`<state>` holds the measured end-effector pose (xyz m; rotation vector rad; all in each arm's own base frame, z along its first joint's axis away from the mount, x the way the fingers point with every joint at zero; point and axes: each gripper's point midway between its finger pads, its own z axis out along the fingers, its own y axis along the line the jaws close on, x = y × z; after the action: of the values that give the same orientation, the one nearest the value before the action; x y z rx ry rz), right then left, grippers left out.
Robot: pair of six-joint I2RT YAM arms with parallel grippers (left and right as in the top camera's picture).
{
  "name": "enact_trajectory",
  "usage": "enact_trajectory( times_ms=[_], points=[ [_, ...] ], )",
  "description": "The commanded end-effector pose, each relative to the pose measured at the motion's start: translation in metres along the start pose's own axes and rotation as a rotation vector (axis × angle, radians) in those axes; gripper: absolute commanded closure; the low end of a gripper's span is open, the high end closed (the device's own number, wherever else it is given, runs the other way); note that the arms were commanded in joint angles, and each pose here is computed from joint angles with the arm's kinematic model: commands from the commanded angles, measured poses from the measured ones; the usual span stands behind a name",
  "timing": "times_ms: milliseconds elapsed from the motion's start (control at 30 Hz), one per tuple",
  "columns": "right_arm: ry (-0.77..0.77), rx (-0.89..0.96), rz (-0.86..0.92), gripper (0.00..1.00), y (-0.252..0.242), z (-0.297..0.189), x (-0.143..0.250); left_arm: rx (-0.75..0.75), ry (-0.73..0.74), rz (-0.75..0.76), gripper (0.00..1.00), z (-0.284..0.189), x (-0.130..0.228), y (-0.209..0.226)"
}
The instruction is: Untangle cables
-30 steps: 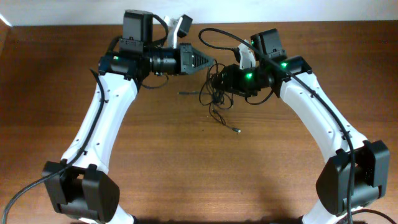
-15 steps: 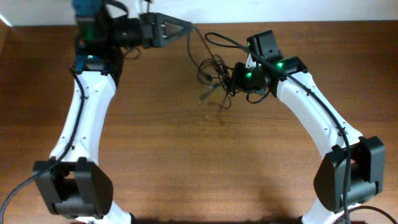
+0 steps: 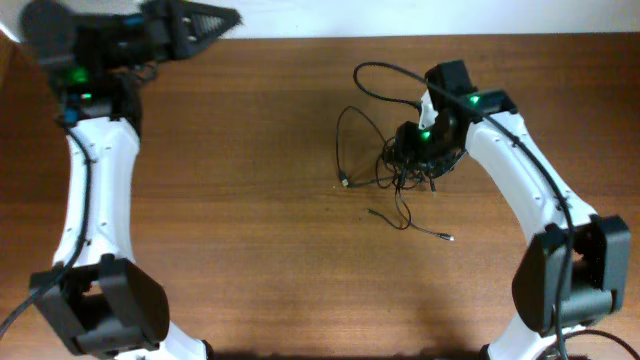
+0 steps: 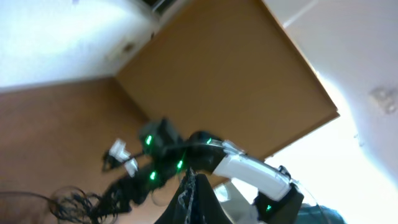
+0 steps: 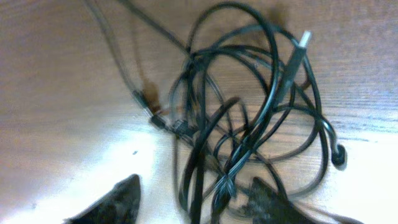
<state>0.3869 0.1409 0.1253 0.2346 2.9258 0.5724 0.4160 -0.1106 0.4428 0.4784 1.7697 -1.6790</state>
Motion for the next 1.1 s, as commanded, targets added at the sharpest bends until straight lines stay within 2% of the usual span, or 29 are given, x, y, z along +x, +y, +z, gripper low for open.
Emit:
enact_trajectory(
  times_ms=[0, 67, 167, 200, 267, 400, 533, 633, 667, 700, 733, 767, 833, 933, 1000, 1067],
  points=[
    [-0.109, -0.057, -0.032, 0.36, 0.02, -0.069, -0.018, 0.002, 0.024, 0.042, 1.0, 0.031, 0.022, 0.026],
    [-0.119, -0.045, 0.001, 0.36, 0.012, -0.088, -0.022, -0.142, -0.019, -0.039, 1.0, 0.047, 0.035, 0.066],
    [-0.128, -0.031, 0.028, 0.35, -0.006, -0.098, -0.027, -0.575, 0.01, -0.09, 1.0, 0.06, 0.077, 0.14],
    [-0.127, -0.025, 0.036, 0.35, -0.011, -0.099, -0.028, -0.665, 0.047, -0.067, 1.0, 0.065, 0.09, 0.151],
    [-0.13, -0.009, 0.018, 0.35, -0.014, -0.1, -0.028, -0.733, 0.135, -0.018, 1.0, 0.093, 0.116, 0.156],
    [-0.13, 0.044, 0.032, 0.31, -0.026, -0.1, -0.027, -0.704, 0.323, -0.029, 1.0, 0.162, 0.186, 0.17],
    [-0.118, 0.068, 0.027, 0.3, -0.035, -0.101, -0.025, -0.717, 0.45, -0.103, 1.0, 0.182, 0.24, 0.206],
    [-0.117, 0.076, 0.028, 0.31, -0.036, -0.101, -0.024, -0.733, 0.507, -0.156, 1.0, 0.186, 0.269, 0.23],
    [-0.117, 0.076, 0.028, 0.31, -0.036, -0.101, -0.024, -0.732, 0.512, -0.157, 0.97, 0.188, 0.272, 0.234],
    [-0.117, 0.076, 0.028, 0.31, -0.036, -0.101, -0.024, -0.727, 0.513, -0.152, 0.88, 0.191, 0.274, 0.236],
    [-0.117, 0.076, 0.028, 0.31, -0.036, -0.101, -0.024, -0.713, 0.52, -0.148, 0.66, 0.197, 0.279, 0.238],
    [-0.116, 0.077, 0.028, 0.31, -0.036, -0.101, -0.024, -0.694, 0.529, -0.144, 0.53, 0.204, 0.286, 0.239],
    [-0.114, 0.077, 0.029, 0.31, -0.037, -0.1, -0.024, -0.636, 0.549, -0.136, 0.44, 0.222, 0.3, 0.238],
    [-0.11, 0.079, 0.03, 0.31, -0.037, -0.1, -0.023, -0.629, 0.6, -0.15, 0.44, 0.231, 0.327, 0.245],
    [-0.106, 0.08, 0.031, 0.31, -0.037, -0.1, -0.022, -0.637, 0.632, -0.167, 0.49, 0.232, 0.342, 0.25],
    [-0.107, 0.079, 0.031, 0.31, -0.037, -0.1, -0.022, -0.642, 0.652, -0.18, 0.6, 0.232, 0.353, 0.256]
  ],
)
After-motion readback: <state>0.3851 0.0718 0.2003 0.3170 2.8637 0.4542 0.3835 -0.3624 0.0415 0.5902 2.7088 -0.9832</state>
